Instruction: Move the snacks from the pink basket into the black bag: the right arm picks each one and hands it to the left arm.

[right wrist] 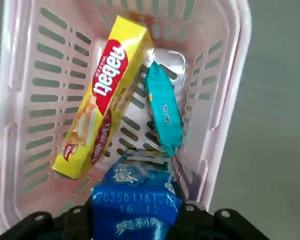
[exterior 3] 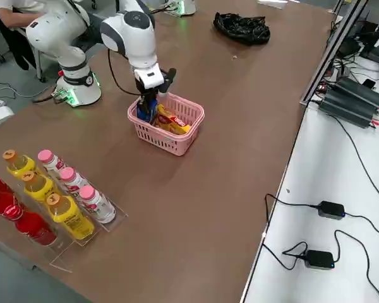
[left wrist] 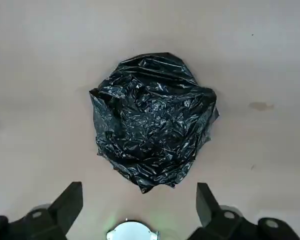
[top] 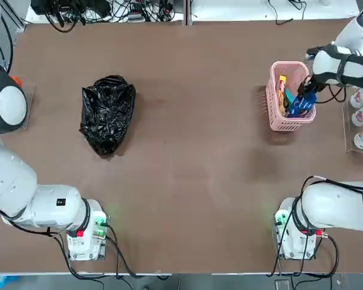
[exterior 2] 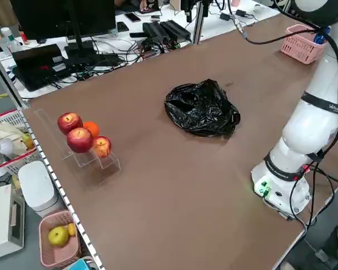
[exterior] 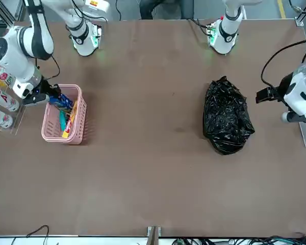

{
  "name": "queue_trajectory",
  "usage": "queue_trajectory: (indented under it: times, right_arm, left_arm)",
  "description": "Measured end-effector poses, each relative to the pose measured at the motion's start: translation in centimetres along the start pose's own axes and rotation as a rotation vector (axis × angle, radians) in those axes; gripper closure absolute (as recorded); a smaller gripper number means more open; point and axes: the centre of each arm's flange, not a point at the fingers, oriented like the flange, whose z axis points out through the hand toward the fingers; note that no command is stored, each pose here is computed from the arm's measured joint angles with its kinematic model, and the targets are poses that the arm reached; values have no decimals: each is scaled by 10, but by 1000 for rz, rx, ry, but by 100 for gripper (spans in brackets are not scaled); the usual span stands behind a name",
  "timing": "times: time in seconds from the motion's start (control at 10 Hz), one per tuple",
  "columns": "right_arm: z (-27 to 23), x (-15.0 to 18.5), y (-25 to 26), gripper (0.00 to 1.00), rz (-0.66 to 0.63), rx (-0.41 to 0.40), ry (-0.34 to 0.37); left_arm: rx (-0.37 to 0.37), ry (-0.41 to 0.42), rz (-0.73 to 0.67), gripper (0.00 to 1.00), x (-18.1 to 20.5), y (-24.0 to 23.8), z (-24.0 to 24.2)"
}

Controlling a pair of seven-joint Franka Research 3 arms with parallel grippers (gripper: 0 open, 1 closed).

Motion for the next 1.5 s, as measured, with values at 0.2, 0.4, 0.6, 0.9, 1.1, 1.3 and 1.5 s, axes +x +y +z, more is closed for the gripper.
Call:
queue_trajectory:
  times: [0.2, 0.4, 0.6, 0.9, 1.1, 1.3, 1.5]
  right_arm:
    - [-23, 11, 3, 45, -4, 9, -23]
    - [-51, 21, 5, 45, -9, 19, -46]
    - [-77, 30, 4, 46, -19, 21, -54]
    - [-119, 45, -5, 47, -37, 26, -59]
    - [-123, 52, -13, 47, -15, 84, -52]
    - [-123, 58, -26, 47, 10, 169, -51]
    - [-132, 66, -39, 47, 41, 251, -47]
  left_arm:
    - [2, 20, -1, 0, 2, -3, -3]
    - [2, 55, 15, 0, 5, -2, -7]
    - [26, 93, 42, 0, 8, -3, -11]
    - [26, 123, 47, 0, 10, -2, -15]
    - [26, 124, 45, 0, 10, -1, -15]
    - [25, 125, 41, 0, 10, 0, -15]
    - [22, 123, 29, 0, 10, 1, -15]
